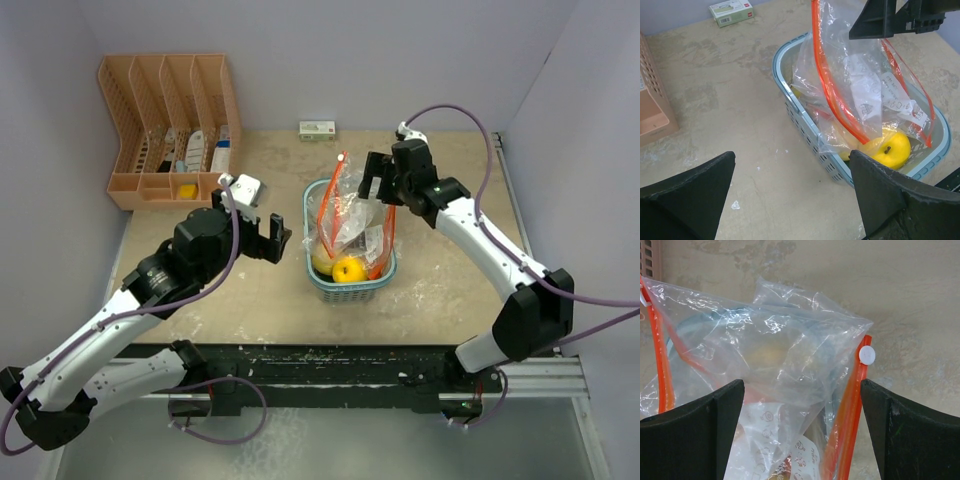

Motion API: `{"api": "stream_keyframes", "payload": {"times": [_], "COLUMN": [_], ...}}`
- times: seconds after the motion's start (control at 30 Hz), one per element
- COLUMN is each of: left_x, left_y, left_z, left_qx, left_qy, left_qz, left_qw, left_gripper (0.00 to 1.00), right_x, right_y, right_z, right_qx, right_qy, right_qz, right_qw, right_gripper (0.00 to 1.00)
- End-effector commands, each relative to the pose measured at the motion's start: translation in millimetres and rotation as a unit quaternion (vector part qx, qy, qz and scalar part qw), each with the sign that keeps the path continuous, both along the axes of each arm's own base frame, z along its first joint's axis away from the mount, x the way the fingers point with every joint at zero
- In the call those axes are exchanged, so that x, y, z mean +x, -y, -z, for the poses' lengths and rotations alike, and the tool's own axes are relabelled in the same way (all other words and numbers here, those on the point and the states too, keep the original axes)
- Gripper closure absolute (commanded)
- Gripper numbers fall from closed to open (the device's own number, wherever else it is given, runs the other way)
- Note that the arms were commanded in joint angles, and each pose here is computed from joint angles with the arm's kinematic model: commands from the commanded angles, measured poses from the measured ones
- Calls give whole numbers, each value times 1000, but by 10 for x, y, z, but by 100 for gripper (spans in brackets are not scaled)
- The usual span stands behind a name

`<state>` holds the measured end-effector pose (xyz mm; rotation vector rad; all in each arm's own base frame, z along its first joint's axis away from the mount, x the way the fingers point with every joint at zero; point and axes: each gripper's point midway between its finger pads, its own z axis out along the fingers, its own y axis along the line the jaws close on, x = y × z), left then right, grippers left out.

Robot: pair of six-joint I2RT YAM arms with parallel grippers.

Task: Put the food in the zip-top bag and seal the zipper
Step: Pick up the zipper food storage bag from the bin.

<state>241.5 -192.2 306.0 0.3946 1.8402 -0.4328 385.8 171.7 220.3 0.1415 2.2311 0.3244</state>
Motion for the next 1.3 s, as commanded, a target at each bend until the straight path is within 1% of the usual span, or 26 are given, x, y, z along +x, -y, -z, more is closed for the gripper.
{"api": "stream_keyframes", "payload": {"times": [0.0, 0.23, 0.43, 0.57, 0.63, 0.7, 0.73, 0.77, 0.8, 0.9, 1.07, 1.27], "left_x": [-27, -22, -19, -20, -24, -24, -22, -21, -18, -14, -23, -27], "left_y": [-13, 7, 16, 9, 2, -3, -4, -6, -4, 5, -19, -43], "left_z": [-84, -45, -29, -29, -29, -34, -33, -41, -46, -50, -76, -135], "left_qx": [-14, -12, -11, -11, -12, -12, -11, -11, -11, -12, -12, -12], "left_qy": [10, 6, 4, 4, 4, 4, 5, 6, 7, 7, 9, 16], "left_qz": [0, 2, 3, 1, 0, 0, -1, -1, -1, 0, -2, -4], "left_qw": [1000, 1000, 1000, 1000, 1000, 1000, 1000, 1000, 1000, 1000, 1000, 1000], "left_gripper": [1, 1, 1, 1, 1, 1, 1, 1, 1, 1, 1, 1], "right_x": [58, -59, -135, -121, -107, -105, -107, -114, -121, -135, -226, -443], "right_y": [-43, 149, 145, 58, 36, 38, 43, 52, 63, 91, 168, 278], "right_z": [-97, 55, 274, 300, 259, 188, 148, 105, 62, -69, -365, -1090], "right_qx": [22, -6, -1, 12, 16, 18, 19, 19, 20, 17, 11, 28], "right_qy": [16, -1, -20, -22, -17, -9, -5, -1, 3, 17, 37, 110], "right_qz": [10, 42, 42, 26, 21, 19, 20, 21, 22, 20, 17, 3], "right_qw": [1000, 999, 999, 999, 1000, 1000, 1000, 1000, 1000, 1000, 999, 994], "right_gripper": [1, 1, 0, 6, 18, 38, 50, 64, 75, 99, 100, 100]}}
